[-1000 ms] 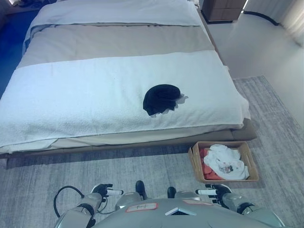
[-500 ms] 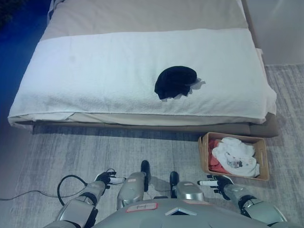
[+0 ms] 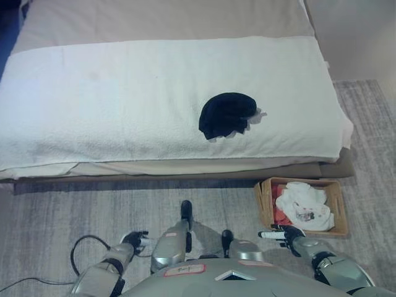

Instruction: Put the clothes on the bed into the basket.

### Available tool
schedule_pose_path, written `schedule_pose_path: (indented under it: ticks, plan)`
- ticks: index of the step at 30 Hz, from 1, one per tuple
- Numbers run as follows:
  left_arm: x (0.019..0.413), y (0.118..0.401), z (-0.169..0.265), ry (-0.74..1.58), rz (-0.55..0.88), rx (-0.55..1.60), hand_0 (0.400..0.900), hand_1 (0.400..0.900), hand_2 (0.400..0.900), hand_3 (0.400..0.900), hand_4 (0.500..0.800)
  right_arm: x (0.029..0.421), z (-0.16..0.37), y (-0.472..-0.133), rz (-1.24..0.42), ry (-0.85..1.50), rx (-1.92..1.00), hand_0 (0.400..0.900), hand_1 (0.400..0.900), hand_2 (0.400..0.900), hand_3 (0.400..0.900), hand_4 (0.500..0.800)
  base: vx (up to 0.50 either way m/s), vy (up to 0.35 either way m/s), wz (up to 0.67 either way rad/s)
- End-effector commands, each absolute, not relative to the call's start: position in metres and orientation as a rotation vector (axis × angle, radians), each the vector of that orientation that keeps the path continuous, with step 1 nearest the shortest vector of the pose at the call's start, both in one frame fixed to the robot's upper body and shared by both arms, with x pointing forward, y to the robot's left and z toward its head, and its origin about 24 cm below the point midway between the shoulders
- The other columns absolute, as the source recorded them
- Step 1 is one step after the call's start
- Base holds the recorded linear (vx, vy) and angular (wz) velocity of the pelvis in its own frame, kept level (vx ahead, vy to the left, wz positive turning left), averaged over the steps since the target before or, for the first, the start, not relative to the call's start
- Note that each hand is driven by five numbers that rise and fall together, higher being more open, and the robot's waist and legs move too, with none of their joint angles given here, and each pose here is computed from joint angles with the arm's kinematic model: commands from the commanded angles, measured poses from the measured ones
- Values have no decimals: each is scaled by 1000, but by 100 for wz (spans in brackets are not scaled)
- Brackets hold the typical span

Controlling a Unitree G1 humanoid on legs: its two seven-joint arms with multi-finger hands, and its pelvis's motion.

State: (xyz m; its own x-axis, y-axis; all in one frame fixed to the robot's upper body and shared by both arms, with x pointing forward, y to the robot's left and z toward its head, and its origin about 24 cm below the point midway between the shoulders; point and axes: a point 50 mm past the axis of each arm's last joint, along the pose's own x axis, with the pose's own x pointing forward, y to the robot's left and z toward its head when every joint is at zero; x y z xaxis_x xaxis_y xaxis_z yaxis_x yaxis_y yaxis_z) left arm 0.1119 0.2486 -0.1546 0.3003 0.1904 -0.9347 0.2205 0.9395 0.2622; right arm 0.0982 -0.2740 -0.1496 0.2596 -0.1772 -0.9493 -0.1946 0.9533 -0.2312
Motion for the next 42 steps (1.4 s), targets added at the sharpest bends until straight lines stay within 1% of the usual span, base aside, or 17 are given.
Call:
schedule_pose_path:
  ticks: [1, 4, 8, 13, 16, 19, 22, 24, 28, 34, 35, 38, 40, 42]
  plan:
    - [107, 267, -150, 1279, 22, 411, 900, 900, 900, 900, 800, 93, -146, -288, 15, 1341, -387, 900, 900, 900, 900, 800, 180, 206, -28]
    - [109, 272, -148, 1276, 25, 429, 900, 900, 900, 900, 800, 95, -147, -283, 33, 1334, -376, 900, 900, 900, 900, 800, 217, 270, -16]
    - [115, 285, -142, 1262, 58, 457, 900, 900, 900, 900, 800, 113, -145, -275, 55, 1275, -373, 900, 900, 900, 900, 800, 130, 220, 8]
    - [118, 290, -139, 1254, 87, 448, 900, 900, 900, 900, 800, 125, -141, -277, 39, 1233, -375, 900, 900, 900, 900, 800, 142, 95, 16]
    - [121, 287, -139, 1245, 83, 450, 900, 900, 900, 900, 800, 132, -137, -280, 23, 1211, -391, 900, 900, 900, 900, 800, 87, -23, 16]
    - [129, 287, -137, 1219, 98, 445, 900, 900, 900, 900, 800, 149, -130, -281, 18, 1159, -410, 900, 900, 900, 900, 800, 101, -70, 22]
    - [135, 289, -134, 1197, 112, 434, 900, 900, 900, 900, 800, 155, -125, -287, 3, 1135, -426, 900, 900, 900, 900, 800, 140, -134, 44]
    - [130, 289, -135, 1212, 114, 428, 900, 900, 900, 900, 800, 150, -124, -295, -30, 1140, -427, 900, 900, 900, 900, 800, 181, -189, 34]
    - [115, 285, -142, 1258, 99, 407, 900, 900, 900, 900, 800, 161, -109, -313, -65, 1089, -462, 900, 900, 900, 900, 800, 219, -211, 14]
    - [106, 273, -149, 1281, 48, 401, 900, 900, 900, 900, 800, 201, -63, -350, -123, 926, -602, 900, 900, 900, 900, 800, 128, -156, 9]
    - [106, 273, -149, 1281, 44, 402, 900, 900, 900, 900, 800, 218, -44, -359, -126, 875, -674, 900, 900, 900, 900, 800, 89, -90, 0]
    - [102, 268, -151, 1288, 26, 393, 900, 900, 900, 900, 800, 247, -2, -374, -164, 741, -777, 900, 900, 900, 900, 800, 78, -67, -3]
    - [98, 266, -153, 1299, 14, 393, 900, 900, 900, 900, 800, 270, 25, -377, -179, 664, -842, 900, 900, 900, 900, 800, 57, -49, 1]
    - [93, 260, -156, 1309, 0, 388, 900, 900, 900, 900, 800, 293, 51, -370, -170, 566, -892, 900, 900, 900, 900, 800, 35, -36, 4]
